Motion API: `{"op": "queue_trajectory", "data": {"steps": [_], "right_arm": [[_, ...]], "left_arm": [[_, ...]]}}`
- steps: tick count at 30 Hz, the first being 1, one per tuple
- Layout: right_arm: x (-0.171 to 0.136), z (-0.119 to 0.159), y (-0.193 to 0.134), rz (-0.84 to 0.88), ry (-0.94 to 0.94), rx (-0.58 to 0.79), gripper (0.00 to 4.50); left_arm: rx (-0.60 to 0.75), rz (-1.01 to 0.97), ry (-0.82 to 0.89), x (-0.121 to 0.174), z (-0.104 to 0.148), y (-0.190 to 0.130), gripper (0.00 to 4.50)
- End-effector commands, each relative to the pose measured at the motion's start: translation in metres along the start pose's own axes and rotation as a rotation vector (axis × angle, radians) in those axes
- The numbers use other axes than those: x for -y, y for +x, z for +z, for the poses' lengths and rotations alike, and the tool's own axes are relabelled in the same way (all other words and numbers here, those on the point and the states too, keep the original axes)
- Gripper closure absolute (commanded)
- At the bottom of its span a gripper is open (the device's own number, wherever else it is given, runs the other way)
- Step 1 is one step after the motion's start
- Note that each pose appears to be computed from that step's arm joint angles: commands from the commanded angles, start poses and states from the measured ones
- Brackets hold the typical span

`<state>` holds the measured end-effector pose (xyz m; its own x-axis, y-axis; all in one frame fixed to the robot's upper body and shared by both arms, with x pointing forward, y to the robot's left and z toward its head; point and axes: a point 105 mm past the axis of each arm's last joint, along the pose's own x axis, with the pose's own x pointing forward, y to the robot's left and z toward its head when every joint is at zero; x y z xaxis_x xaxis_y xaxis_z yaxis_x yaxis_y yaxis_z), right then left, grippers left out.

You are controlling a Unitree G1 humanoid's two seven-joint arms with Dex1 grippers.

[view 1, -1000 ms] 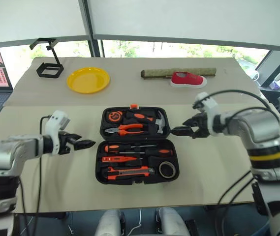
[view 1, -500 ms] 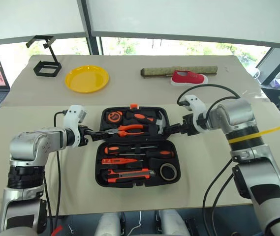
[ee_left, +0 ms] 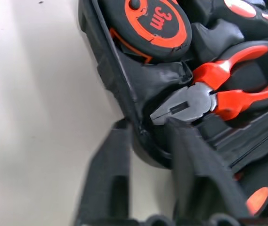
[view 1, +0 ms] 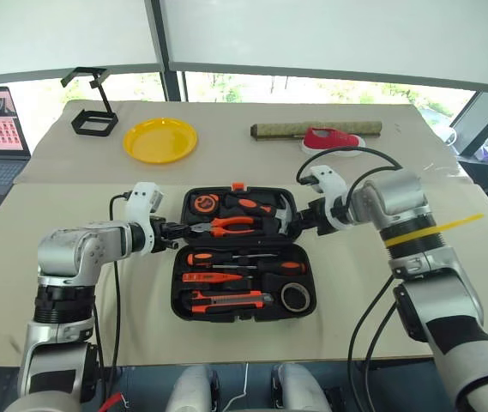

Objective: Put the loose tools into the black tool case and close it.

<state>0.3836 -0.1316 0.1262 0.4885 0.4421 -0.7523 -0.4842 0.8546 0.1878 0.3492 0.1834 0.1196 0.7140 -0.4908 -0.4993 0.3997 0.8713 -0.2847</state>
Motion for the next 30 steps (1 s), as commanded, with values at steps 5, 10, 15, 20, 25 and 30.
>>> {"op": "queue_trajectory", "data": {"steps": [5, 10, 15, 20, 25, 30], "right_arm": [[-0.009, 0.025, -0.015, 0.1, -0.036, 0.276, 4.5], [-0.035, 0.032, -0.043, 0.202, -0.305, 0.542, 4.5], [-0.033, 0.011, -0.054, 0.017, -0.81, 0.712, 4.5], [-0.028, -0.024, -0.052, -0.082, -1.113, 0.758, 4.5], [-0.013, -0.055, -0.051, -0.208, -1.296, 0.743, 4.1], [0.003, -0.077, -0.055, -0.25, -1.263, 0.698, 2.43]], "left_arm": [[0.262, -0.09, 0.041, 0.002, 0.01, -0.01, 4.43], [0.503, -0.078, 0.332, 0.001, 0.029, -0.03, 4.43], [0.608, -0.067, 0.657, 0.007, 0.028, -0.043, 4.43], [0.524, -0.049, 1.001, 0.011, -0.016, -0.043, 4.43], [0.489, -0.023, 1.114, 0.006, -0.049, -0.05, 3.75], [0.432, 0.023, 1.151, -0.012, -0.065, -0.066, 2.02]]}}
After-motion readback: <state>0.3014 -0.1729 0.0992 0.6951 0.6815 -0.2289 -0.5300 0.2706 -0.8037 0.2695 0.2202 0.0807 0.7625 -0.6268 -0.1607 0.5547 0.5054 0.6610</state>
